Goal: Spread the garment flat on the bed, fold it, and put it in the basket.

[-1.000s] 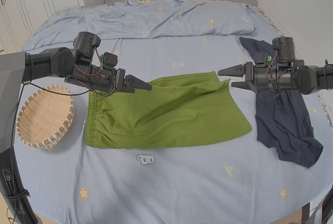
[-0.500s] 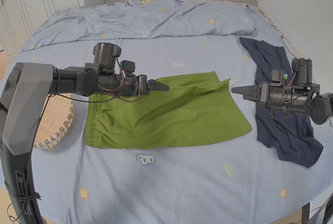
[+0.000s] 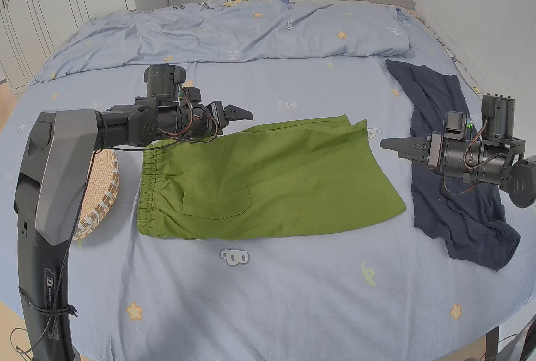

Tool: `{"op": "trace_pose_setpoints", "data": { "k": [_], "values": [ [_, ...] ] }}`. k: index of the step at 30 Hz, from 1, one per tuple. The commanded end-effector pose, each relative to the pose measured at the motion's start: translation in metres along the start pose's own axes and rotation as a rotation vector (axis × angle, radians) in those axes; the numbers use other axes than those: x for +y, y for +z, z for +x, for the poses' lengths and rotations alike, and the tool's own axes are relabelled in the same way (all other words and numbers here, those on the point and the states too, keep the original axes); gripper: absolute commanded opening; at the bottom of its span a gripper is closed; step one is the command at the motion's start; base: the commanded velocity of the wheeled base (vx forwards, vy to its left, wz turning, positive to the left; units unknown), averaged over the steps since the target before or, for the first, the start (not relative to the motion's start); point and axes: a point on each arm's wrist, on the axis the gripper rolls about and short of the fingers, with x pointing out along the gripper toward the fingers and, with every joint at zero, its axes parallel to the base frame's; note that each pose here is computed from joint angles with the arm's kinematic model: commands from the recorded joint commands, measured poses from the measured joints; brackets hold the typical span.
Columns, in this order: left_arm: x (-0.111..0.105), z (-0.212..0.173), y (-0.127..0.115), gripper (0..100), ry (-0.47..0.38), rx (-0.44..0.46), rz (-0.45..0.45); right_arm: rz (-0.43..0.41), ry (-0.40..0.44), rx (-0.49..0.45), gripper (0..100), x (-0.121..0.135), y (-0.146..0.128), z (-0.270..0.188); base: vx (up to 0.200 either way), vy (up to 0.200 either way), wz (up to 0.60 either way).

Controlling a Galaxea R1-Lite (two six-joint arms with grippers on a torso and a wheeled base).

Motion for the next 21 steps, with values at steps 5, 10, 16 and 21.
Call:
{"op": "trace_pose_setpoints", "data": {
  "k": [5,10,16,21],
  "values": [
    [0.010,0.004,-0.003,100,0.015,0.009,-0.013,-0.008,0.000,-0.015,100,0.001,0.001,-0.004,0.000,0.000,0.00],
    [-0.028,-0.045,0.026,100,-0.012,-0.075,0.029,-0.011,0.001,-0.018,100,0.002,0.002,-0.005,0.000,0.000,0.00],
    [-0.040,-0.095,0.030,100,0.004,-0.115,0.030,-0.022,0.006,-0.032,100,0.006,0.005,-0.009,0.000,0.000,0.00],
    [-0.017,-0.134,-0.012,100,0.068,-0.085,-0.095,-0.023,-0.001,-0.045,100,0.005,0.008,-0.012,0.000,0.000,0.00]
  ]
}}
